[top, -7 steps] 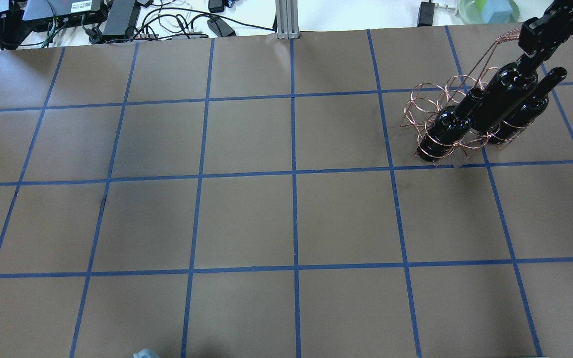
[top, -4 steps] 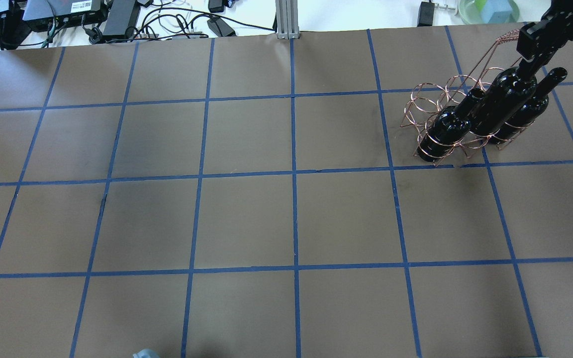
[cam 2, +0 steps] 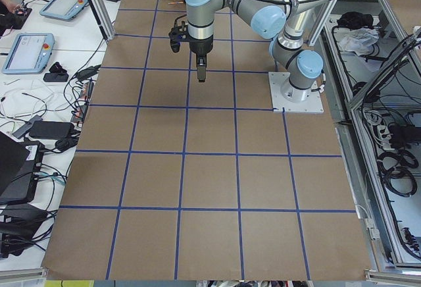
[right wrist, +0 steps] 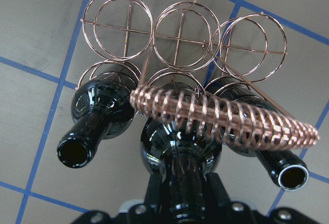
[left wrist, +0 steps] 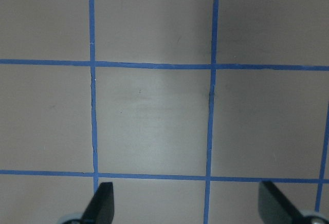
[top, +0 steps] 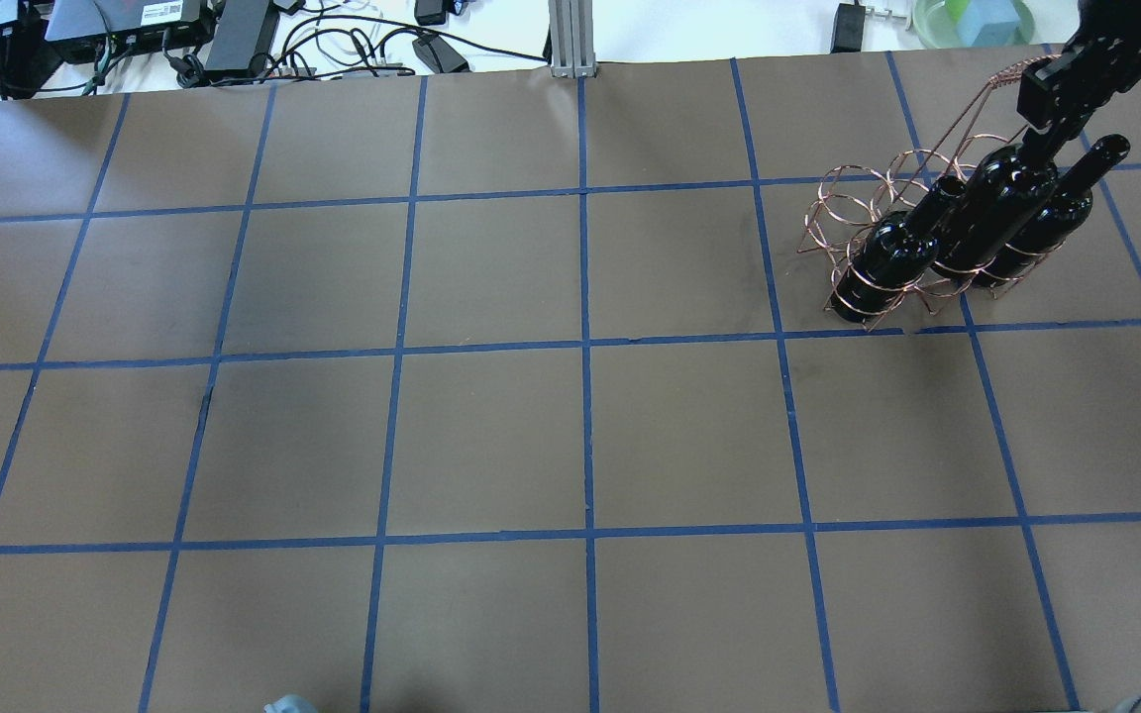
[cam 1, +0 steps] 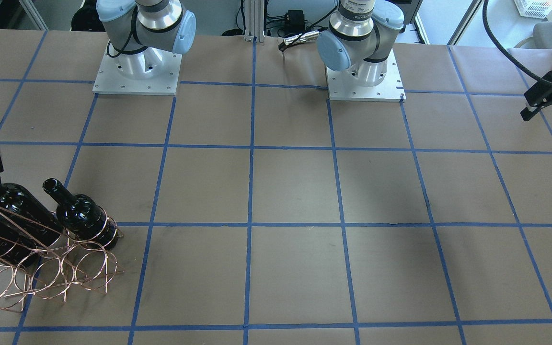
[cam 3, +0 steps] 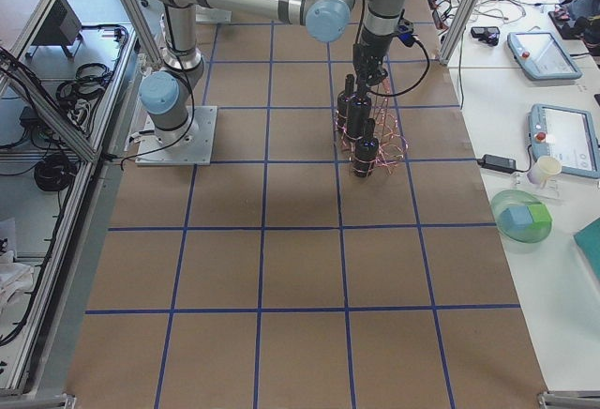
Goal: Place wine into wine basket
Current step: 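Push the bottle down into the basket and open the right gripper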
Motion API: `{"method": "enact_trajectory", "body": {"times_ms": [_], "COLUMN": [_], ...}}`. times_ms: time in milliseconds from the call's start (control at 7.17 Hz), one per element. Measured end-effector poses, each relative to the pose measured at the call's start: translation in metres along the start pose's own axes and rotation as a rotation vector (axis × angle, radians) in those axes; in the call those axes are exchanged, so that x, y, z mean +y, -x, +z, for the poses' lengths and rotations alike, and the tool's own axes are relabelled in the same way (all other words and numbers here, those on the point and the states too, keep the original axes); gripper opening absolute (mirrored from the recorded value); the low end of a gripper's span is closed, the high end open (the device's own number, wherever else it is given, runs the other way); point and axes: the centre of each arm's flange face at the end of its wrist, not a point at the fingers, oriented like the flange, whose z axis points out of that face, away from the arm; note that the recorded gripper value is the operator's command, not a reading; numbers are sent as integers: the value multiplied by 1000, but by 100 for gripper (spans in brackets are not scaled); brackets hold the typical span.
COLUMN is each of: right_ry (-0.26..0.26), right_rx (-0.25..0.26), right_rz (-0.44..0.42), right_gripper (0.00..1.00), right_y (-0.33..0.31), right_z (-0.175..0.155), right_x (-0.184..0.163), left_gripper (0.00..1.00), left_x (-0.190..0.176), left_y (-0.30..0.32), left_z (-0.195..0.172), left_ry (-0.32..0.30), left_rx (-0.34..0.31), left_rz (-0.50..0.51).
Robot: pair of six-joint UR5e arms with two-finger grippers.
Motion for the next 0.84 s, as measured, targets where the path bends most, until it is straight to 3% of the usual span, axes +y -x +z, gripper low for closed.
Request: {"method": "enact_trajectory", "body": {"times_ms": [837], "right_ry": [15], "right_rx": [-10], "right_rz": [-29], "right_gripper": [0], "right_y": [2], "right_z": [33], "right_x": [-25], "left_gripper": [100], "left_x": [0], "left_y": [0], "left_z": [1], "left_ry": [1], "left_rx": [0], "left_rz": [0]}}
